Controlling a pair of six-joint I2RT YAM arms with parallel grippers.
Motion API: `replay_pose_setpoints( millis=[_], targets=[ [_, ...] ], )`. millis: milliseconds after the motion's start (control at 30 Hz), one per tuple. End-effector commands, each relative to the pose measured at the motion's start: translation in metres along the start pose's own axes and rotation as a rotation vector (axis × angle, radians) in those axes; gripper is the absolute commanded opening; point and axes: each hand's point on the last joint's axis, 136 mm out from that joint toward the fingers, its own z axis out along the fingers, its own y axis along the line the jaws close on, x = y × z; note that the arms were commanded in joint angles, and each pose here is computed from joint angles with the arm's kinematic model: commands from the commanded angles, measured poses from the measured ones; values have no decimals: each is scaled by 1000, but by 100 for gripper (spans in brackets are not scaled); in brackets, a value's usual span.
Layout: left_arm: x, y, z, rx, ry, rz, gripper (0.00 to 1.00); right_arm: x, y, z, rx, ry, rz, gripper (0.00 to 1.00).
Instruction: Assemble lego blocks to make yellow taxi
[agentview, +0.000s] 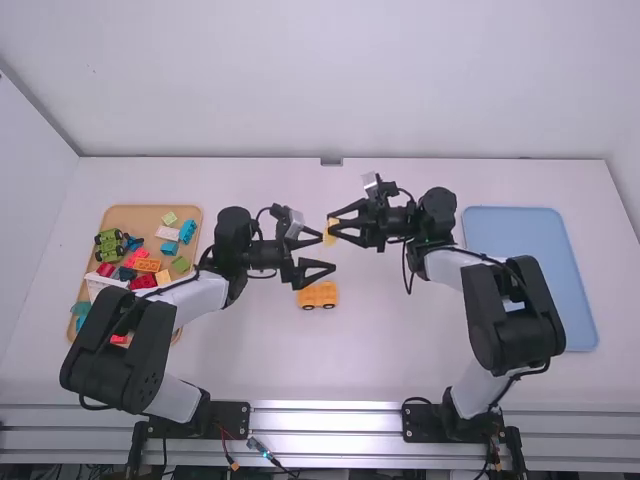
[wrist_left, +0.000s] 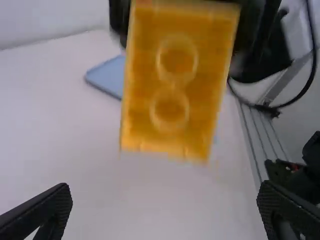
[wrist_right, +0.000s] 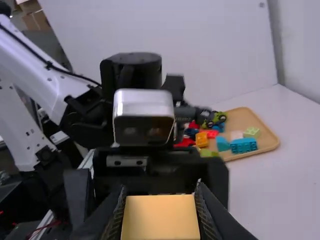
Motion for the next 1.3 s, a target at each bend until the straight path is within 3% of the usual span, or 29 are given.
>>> replay_pose_setpoints(
  millis=[0, 233, 567, 800, 1033, 1167, 1233, 1267],
  targets=[
    [8, 13, -1, -69, 25, 63, 99, -10, -9, -5, 32, -19, -14, 13],
    [22, 35, -8, -193, 68, 22, 99, -7, -34, -14, 149, -49, 35, 13],
    [19, 50, -23, -240, 54, 0, 99, -9, -40, -15, 195, -60, 49, 13],
    [23, 53, -27, -253, 65, -6, 99, 12, -84, -37, 558, 11, 102, 12],
    [19, 54, -28, -258, 56, 11, 99, 15, -80, -59, 884, 249, 21, 8],
    [17, 66, -42, -298, 40, 2, 99, 26, -69, -77, 1015, 536, 6, 8],
    [16, 69, -46, -310, 35, -2, 99, 32, -62, -80, 1013, 630, 10, 8],
    [15, 74, -53, -331, 27, -8, 99, 40, -54, -83, 981, 750, 4, 9]
  ],
)
